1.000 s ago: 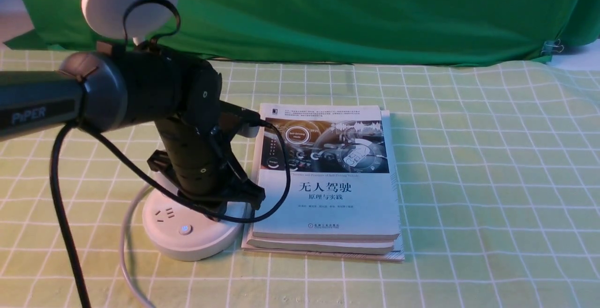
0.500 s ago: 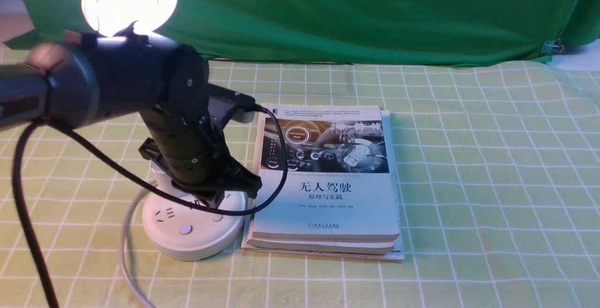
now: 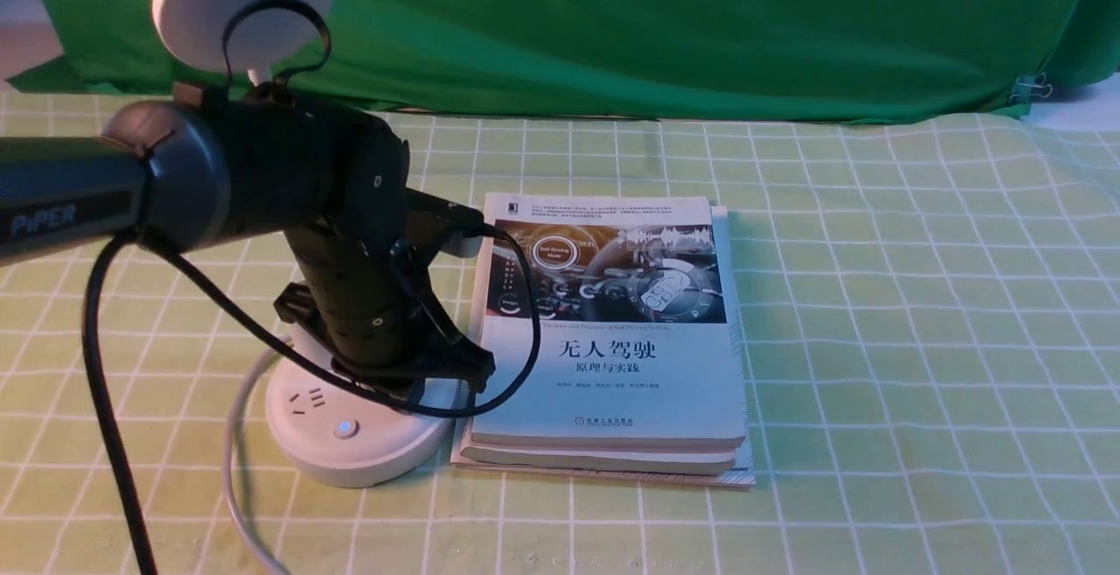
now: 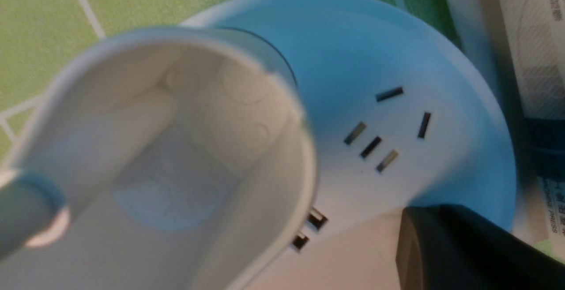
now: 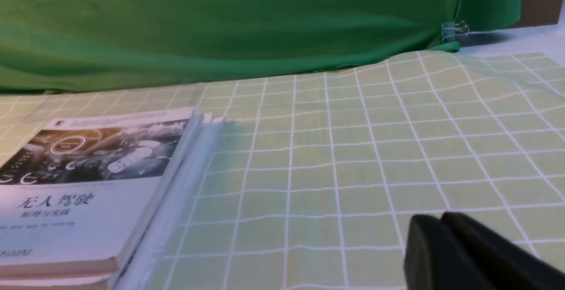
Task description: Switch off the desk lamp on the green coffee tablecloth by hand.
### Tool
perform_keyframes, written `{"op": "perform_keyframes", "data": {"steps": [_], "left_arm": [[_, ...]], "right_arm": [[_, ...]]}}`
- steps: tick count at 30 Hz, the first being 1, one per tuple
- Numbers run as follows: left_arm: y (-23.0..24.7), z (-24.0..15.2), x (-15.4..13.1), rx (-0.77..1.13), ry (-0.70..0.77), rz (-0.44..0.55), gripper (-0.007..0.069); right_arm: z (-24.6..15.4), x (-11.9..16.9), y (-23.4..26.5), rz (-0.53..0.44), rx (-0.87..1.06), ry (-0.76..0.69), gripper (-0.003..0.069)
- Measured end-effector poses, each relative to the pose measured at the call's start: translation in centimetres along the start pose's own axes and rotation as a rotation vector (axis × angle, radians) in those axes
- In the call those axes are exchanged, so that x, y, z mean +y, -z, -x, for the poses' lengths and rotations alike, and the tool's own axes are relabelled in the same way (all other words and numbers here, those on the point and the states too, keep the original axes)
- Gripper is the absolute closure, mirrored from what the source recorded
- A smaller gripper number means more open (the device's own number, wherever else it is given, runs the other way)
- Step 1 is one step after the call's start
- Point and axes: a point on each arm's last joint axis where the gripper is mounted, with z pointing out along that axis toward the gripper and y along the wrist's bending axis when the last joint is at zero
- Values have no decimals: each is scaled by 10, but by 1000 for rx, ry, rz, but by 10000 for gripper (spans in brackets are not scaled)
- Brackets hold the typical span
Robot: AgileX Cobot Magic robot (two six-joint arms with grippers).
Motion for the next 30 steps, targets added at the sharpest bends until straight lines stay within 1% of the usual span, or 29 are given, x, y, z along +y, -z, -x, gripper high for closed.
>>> {"op": "perform_keyframes", "data": {"steps": [6, 9, 10, 12, 14, 15, 17, 18, 21, 22, 23, 26, 27, 28, 30], "left_arm": [[4, 0, 0, -11, -3, 4, 606], [16, -1, 0, -43, -4, 7, 606], [30, -4, 0, -77, -3, 8, 606], [41, -8, -1, -108, -4, 8, 606], [63, -26, -3, -180, 5, -2, 606], [65, -34, -4, -189, 8, -7, 606], [80, -56, -6, -273, 18, -17, 606], [78, -61, -7, -271, 20, -18, 606], [93, -104, -8, -469, 26, -12, 606], [97, -104, -8, -493, 26, -11, 606], [96, -123, -8, -571, 28, -7, 606], [103, -155, -8, -784, 31, 4, 606], [100, -158, -8, -788, 31, 5, 606], [102, -173, -8, -879, 32, 9, 606], [103, -188, -8, -967, 32, 14, 606]], "right_arm": [[0, 0, 0, 0, 1, 0, 630], [0, 0, 0, 0, 1, -1, 630], [0, 0, 0, 0, 1, -1, 630], [0, 0, 0, 0, 1, -1, 630], [0, 0, 0, 0, 1, -1, 630], [0, 0, 0, 0, 1, -1, 630], [0, 0, 0, 0, 1, -1, 630], [0, 0, 0, 0, 1, -1, 630], [0, 0, 0, 0, 2, -1, 630], [0, 0, 0, 0, 2, -1, 630], [0, 0, 0, 0, 2, -1, 630], [0, 0, 0, 0, 2, -1, 630], [0, 0, 0, 0, 2, -1, 630], [0, 0, 0, 0, 2, 0, 630], [0, 0, 0, 0, 2, -1, 630]]}}
